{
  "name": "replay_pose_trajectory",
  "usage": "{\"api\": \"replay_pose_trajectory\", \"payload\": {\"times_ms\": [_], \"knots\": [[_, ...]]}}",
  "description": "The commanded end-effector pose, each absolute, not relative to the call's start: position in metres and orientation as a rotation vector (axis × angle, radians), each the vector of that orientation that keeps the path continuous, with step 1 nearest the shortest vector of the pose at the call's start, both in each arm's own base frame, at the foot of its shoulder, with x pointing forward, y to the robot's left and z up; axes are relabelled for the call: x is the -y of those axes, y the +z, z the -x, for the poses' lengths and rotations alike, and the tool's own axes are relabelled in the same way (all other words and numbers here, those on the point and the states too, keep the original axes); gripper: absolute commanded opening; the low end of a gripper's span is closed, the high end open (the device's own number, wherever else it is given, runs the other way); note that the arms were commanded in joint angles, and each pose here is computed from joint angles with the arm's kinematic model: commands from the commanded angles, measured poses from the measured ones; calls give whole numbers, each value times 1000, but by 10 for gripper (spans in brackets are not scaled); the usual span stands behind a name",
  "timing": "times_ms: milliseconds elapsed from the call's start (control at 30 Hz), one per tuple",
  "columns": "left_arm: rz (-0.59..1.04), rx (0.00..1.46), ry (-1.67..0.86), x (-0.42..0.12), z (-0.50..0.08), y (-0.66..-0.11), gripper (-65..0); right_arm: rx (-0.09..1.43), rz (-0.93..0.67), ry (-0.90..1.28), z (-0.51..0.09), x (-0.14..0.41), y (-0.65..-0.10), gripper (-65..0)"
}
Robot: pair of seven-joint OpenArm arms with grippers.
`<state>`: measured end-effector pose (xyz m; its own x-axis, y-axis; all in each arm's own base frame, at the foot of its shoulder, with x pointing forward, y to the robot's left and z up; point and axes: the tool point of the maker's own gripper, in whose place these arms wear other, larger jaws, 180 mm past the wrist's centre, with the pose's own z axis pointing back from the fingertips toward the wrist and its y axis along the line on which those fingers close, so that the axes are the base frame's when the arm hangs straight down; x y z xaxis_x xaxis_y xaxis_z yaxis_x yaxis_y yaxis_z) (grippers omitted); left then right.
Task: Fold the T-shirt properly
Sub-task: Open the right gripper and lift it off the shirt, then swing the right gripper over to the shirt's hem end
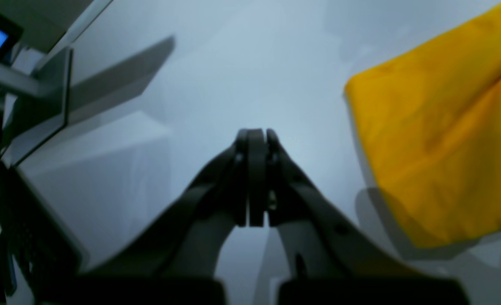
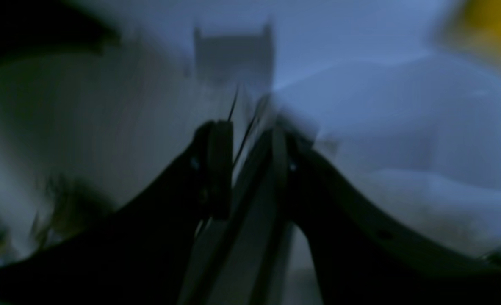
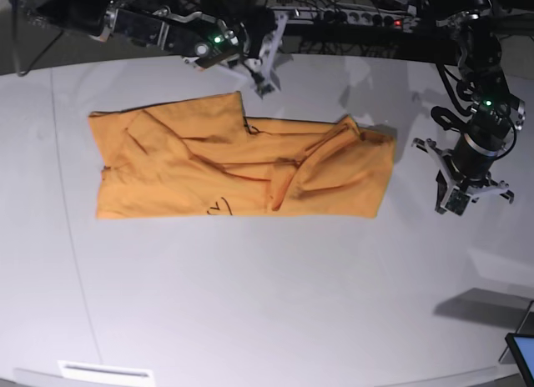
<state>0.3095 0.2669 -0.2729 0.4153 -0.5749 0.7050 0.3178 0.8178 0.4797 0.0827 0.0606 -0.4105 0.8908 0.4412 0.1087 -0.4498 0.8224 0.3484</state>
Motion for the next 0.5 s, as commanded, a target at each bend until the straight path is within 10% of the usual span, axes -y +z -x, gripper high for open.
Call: {"api": "replay_pose_trajectory", "payload": {"times_ms": [0,467], "knots": [[-311,1038,-576,-269,-315,-258,-650,96,-398,474,-99,-69,-400,-488],[-303,1015,-579,-269,-310,-266,-650,2,-747,395,-110,-132,-321,-486]]}}
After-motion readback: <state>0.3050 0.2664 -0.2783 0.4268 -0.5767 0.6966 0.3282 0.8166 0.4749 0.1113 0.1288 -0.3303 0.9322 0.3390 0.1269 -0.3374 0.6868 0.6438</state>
